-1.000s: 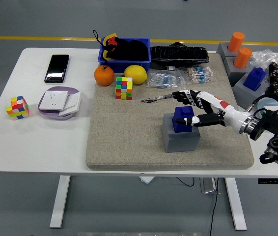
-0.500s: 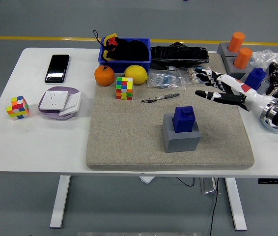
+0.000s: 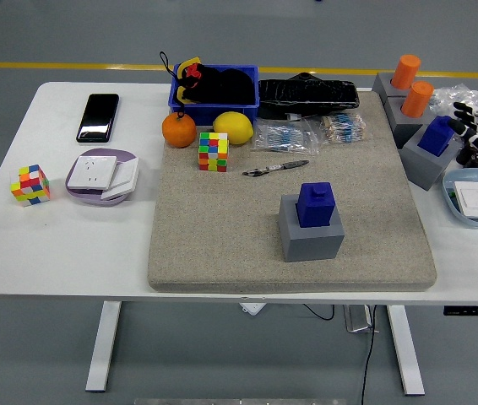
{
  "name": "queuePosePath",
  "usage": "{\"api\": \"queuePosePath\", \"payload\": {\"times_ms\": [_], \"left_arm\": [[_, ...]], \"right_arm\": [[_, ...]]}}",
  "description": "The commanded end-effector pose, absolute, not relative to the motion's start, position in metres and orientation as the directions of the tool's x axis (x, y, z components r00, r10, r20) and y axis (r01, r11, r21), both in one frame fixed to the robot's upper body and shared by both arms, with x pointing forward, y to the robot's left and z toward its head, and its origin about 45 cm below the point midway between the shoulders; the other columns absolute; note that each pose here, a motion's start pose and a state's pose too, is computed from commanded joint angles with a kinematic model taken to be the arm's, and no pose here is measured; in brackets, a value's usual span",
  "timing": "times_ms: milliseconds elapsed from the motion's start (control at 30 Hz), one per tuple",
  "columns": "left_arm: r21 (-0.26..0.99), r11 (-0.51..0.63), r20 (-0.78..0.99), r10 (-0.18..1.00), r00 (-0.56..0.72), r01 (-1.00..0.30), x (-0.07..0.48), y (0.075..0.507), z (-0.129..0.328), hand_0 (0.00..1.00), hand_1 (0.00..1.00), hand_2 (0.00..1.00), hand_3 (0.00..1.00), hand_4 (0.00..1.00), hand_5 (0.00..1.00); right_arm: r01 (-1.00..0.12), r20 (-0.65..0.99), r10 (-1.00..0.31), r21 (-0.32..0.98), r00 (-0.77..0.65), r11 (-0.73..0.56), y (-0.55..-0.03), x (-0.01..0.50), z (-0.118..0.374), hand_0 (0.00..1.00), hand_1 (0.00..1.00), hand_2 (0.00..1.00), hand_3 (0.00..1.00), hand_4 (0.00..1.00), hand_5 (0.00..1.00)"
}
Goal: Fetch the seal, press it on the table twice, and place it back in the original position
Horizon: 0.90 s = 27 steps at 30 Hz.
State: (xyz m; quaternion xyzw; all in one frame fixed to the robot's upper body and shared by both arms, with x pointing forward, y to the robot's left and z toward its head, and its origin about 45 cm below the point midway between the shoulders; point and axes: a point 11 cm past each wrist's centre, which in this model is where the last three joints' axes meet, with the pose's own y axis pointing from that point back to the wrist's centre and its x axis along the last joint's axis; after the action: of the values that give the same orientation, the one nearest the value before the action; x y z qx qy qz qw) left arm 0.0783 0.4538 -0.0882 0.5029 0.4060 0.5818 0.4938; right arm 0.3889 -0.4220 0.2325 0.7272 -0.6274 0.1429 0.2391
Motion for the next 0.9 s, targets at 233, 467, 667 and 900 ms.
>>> {"api": "queuePosePath", "payload": {"times_ms": [233,467,667,900], "left_arm": [[0.967,-0.194,0.195,0.981,-0.009,-0.167,0.08,0.456,-0.087,0.793,0.747,0.737,0.772,0.802,0.485],[0.964,-0.199,0.2,0.98,-0.012,-0.173,0.083,0.458,-0.086,0.794,0.747,0.737,0.772,0.802,0.49],[0.965,-0.198,0.198,0.98,-0.018,-0.17,0.081,0.458,-0.086,0.793,0.747,0.737,0.772,0.802,0.491],[0.965,-0.202,0.2,0.979,-0.024,-0.167,0.079,0.459,-0.086,0.794,0.746,0.737,0.772,0.801,0.492]], "right_arm": [[-0.982,0.528,-0.845,0.187,0.089,0.013,-0.461,0.374,0.227,0.998,0.933,0.913,0.892,0.998,0.829],[-0.98,0.509,-0.861,0.184,0.028,0.077,-0.481,0.36,0.223,0.943,0.867,0.832,0.802,0.998,0.738],[-0.976,0.495,-0.869,0.186,-0.01,0.117,-0.493,0.352,0.22,0.941,0.862,0.831,0.799,0.998,0.733],[-0.973,0.49,-0.872,0.187,-0.028,0.136,-0.499,0.348,0.22,0.939,0.861,0.83,0.798,0.998,0.737]]}}
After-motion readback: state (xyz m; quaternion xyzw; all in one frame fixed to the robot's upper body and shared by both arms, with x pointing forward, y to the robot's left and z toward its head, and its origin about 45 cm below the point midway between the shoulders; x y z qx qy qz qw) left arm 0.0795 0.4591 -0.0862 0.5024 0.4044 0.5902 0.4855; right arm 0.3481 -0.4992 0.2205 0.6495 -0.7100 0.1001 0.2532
